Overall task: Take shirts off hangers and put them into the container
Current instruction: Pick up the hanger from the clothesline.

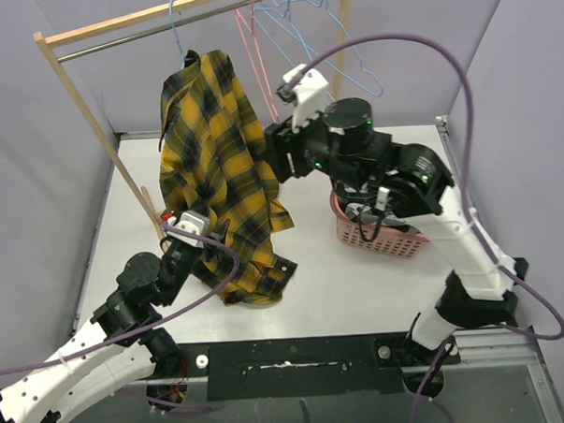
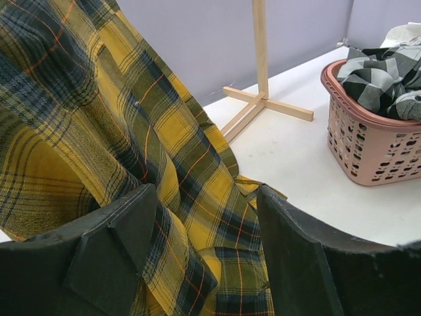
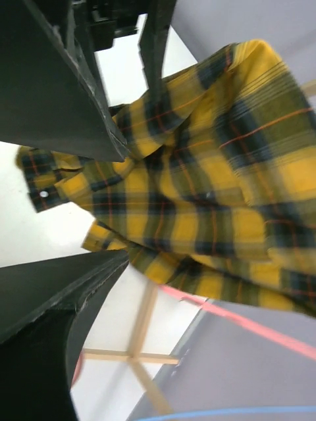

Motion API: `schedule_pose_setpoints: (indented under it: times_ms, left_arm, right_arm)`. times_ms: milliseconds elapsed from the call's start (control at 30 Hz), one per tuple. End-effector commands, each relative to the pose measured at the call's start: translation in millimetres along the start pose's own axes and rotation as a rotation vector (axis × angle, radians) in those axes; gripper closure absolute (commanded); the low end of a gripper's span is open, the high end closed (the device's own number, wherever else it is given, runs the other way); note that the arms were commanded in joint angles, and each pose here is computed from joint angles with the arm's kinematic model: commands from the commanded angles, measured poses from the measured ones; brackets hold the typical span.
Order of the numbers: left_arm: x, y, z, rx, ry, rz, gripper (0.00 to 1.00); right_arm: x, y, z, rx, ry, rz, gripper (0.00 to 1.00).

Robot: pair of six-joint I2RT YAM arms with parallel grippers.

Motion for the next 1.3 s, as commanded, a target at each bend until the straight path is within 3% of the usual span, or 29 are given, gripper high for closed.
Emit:
schedule_pose_setpoints:
  times_ms: [0, 100, 267, 500, 700, 933, 1267]
  left_arm:
    - [4, 16, 0, -0.065, 0.007, -0.024, 0.40]
    - [1, 29, -13, -0.138, -0.087, -0.042, 0.46]
    - [17, 32, -36, -0.300, -0.011, -0.085, 0.47]
    - [18, 32, -29, -0.222, -0.005, -0.081, 0.48]
    - [40, 30, -40, -0.277, 0.134, -0.140, 0.49]
    - [32, 29, -26, -0.203, 0.065, -0.135, 0.54]
    - [35, 30, -29, -0.217, 0.079, -0.140, 0.54]
  right_arm:
    - [21, 19, 23, -0.028, 0.057, -0.105, 0.39]
    - [41, 29, 37, -0.102, 0.114, -0.108, 0.24]
    - [58, 39, 52, -0.197, 0.171, -0.075, 0.19]
    - [82, 49, 76, -0.246, 0.271, -0.027, 0.18]
    - [97, 41, 106, -0.255, 0.282, -0.006, 0.18]
    - [123, 29, 132, -0.275, 0.314, 0.021, 0.19]
    - [139, 14, 146, -0.283, 0.164, 0.013, 0.22]
Point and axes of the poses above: each gripper's point midway between its finger pads, its own z axis out along the fingers, its own x axis along the line the jaws close on, y = z × x, the point moved 7 cm from there along -z, back along the fingers, and after that the axes turned 7 degrees about z, right-handed, at the moved point
